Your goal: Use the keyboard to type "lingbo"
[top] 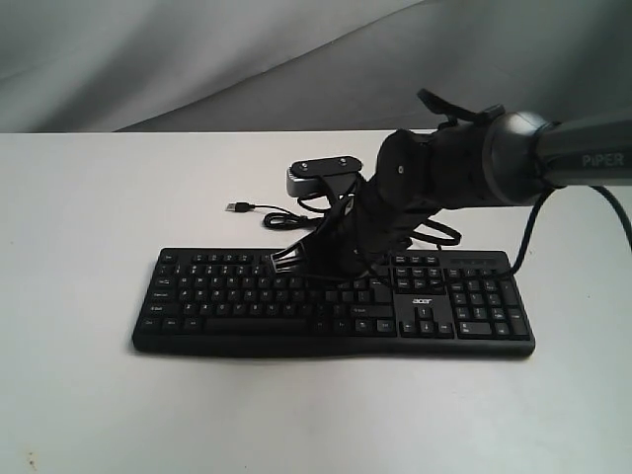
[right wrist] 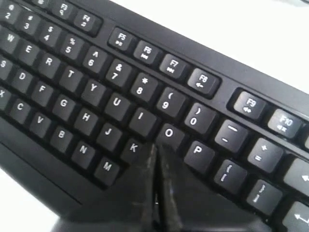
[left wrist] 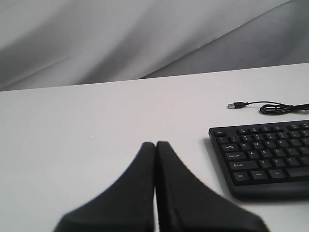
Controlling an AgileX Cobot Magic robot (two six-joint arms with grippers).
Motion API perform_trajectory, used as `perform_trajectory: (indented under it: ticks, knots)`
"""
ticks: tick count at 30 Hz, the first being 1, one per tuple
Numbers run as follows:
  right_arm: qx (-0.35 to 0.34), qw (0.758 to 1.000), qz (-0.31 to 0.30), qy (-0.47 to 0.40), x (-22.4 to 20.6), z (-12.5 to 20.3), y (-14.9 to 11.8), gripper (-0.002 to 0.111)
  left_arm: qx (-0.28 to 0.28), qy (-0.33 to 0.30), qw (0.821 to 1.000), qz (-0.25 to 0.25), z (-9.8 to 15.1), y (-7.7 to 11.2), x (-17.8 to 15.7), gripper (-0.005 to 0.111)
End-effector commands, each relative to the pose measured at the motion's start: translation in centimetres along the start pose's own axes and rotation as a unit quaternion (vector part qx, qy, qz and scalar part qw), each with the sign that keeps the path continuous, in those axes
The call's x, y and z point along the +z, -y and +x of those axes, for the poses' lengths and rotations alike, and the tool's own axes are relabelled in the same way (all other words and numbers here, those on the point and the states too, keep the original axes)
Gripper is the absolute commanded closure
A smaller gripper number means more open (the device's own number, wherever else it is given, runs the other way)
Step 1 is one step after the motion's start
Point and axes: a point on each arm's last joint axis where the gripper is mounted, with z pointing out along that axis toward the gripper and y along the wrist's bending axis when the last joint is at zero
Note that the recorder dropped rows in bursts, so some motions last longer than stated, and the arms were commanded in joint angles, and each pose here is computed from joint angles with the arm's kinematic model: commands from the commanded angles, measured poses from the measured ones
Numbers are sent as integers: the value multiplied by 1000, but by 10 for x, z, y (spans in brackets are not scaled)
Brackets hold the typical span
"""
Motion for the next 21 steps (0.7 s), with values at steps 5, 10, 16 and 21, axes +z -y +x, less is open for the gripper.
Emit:
perform_trajectory:
  ticks: [5, 10, 16, 21]
  knots:
    - [-4, 1000, -11, 4, 4, -1, -2, 108, -6, 1, 1000, 0, 1, 0, 0, 106]
    - [-3, 1000, -10, 0, 8, 0, -1, 108, -6, 1, 1000, 0, 1, 0, 0, 106]
    - [-1, 1000, -10, 1, 8, 0, -1, 108, -6, 1, 1000, 0, 1, 0, 0, 106]
    - [-1, 1000, -9, 0, 8, 0, -1, 108, -6, 1, 1000, 0, 1, 0, 0, 106]
